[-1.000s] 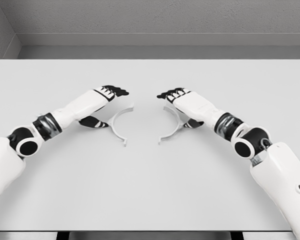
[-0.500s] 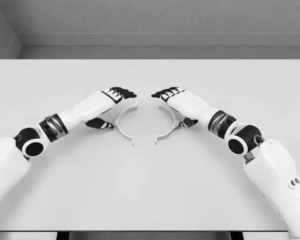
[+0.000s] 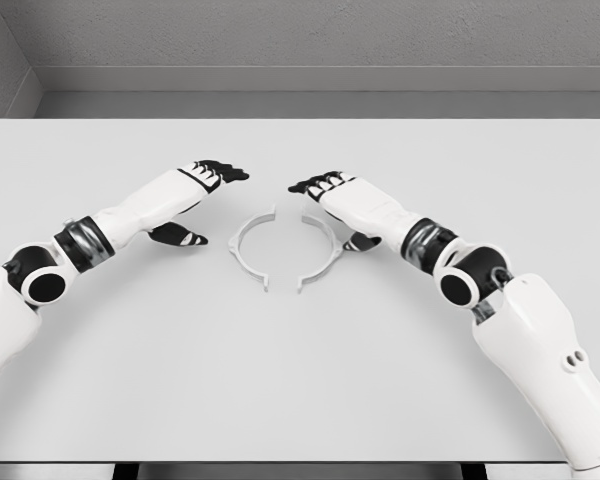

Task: Assemble PVC drainage pipe clamps

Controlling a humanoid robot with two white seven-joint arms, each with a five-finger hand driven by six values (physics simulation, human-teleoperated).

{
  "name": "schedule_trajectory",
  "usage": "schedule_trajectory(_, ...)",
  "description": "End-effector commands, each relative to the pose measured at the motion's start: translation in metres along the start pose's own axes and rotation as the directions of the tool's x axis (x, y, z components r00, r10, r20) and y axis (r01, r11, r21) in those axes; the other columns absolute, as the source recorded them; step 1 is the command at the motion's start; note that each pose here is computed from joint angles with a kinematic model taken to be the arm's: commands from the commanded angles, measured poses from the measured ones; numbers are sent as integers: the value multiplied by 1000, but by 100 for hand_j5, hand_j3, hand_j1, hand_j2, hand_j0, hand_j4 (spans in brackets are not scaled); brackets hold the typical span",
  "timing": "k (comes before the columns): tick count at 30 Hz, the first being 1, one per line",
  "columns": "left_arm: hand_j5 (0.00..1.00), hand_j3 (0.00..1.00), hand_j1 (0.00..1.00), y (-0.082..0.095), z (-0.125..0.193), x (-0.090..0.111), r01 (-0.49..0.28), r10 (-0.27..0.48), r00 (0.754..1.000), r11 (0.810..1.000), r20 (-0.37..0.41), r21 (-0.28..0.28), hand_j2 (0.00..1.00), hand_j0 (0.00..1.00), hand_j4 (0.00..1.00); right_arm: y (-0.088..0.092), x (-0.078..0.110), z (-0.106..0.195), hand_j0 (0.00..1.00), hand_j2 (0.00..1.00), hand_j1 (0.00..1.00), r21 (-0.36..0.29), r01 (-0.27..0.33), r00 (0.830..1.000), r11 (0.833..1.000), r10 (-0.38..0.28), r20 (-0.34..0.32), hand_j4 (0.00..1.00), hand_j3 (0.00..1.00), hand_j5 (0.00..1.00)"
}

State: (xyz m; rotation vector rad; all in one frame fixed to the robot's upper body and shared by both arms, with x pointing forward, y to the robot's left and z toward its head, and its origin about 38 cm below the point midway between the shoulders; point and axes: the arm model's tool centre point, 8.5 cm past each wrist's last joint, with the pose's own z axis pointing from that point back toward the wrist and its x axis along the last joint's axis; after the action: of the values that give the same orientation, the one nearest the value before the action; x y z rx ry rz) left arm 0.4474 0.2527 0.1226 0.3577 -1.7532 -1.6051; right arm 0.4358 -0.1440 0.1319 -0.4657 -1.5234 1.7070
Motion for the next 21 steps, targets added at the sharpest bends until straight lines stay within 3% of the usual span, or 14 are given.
schedule_trajectory(1, 100, 100, 100, -1, -1, 1, -6, 6, 1000, 1000, 4, 3, 100, 100, 100, 0, 2, -1, 100, 100, 100, -1, 4, 1000, 1000, -4, 3, 100, 100, 100)
schedule_trajectory(5, 100, 100, 100, 6, 0, -2, 0, 0, 1000, 1000, -3, 15, 100, 100, 100, -1, 3, -1, 100, 100, 100, -4, 3, 1000, 1000, -3, 6, 100, 100, 100)
schedule_trajectory(8, 100, 100, 100, 10, 1, -4, 7, -7, 1000, 1000, -7, 19, 100, 100, 100, -8, -7, 3, 100, 100, 100, -20, 8, 1000, 1000, -9, -22, 100, 100, 100)
schedule_trajectory(11, 100, 100, 100, 12, 1, -7, 7, -7, 1000, 1000, -15, 20, 100, 100, 100, -46, -40, 29, 100, 100, 100, -131, 13, 994, 991, -27, -108, 100, 100, 100)
schedule_trajectory(13, 100, 100, 100, 15, -2, -7, 12, -11, 1000, 1000, -11, 20, 100, 100, 100, -74, -38, 55, 100, 100, 100, -207, -45, 994, 977, 23, -108, 100, 100, 100)
schedule_trajectory(14, 100, 100, 100, 10, -4, -8, 0, 0, 1000, 1000, -18, 14, 100, 100, 100, -74, -40, 71, 100, 100, 100, -222, -52, 993, 974, 27, -116, 100, 100, 100)
schedule_trajectory(17, 100, 100, 100, 7, -16, 0, -12, 11, 1000, 1000, 5, 25, 100, 100, 100, -78, -53, 141, 100, 100, 100, -256, -19, 1000, 966, 17, -10, 100, 100, 100)
schedule_trajectory(19, 100, 100, 100, 6, -17, 1, -13, 13, 1000, 1000, 7, 26, 100, 100, 100, -84, -59, 185, 100, 100, 100, -244, -98, 985, 965, 129, 116, 100, 100, 100)
schedule_trajectory(20, 100, 100, 100, 5, -20, 3, -19, 19, 1000, 999, 11, 30, 100, 100, 100, -89, -66, 198, 100, 100, 100, -248, -110, 984, 963, 141, 111, 100, 100, 100)
schedule_trajectory(21, 100, 100, 100, 4, -21, 4, -21, 21, 1000, 999, 14, 28, 100, 100, 100, -84, -78, 203, 100, 100, 100, -215, -99, 990, 972, 118, 80, 100, 100, 100)
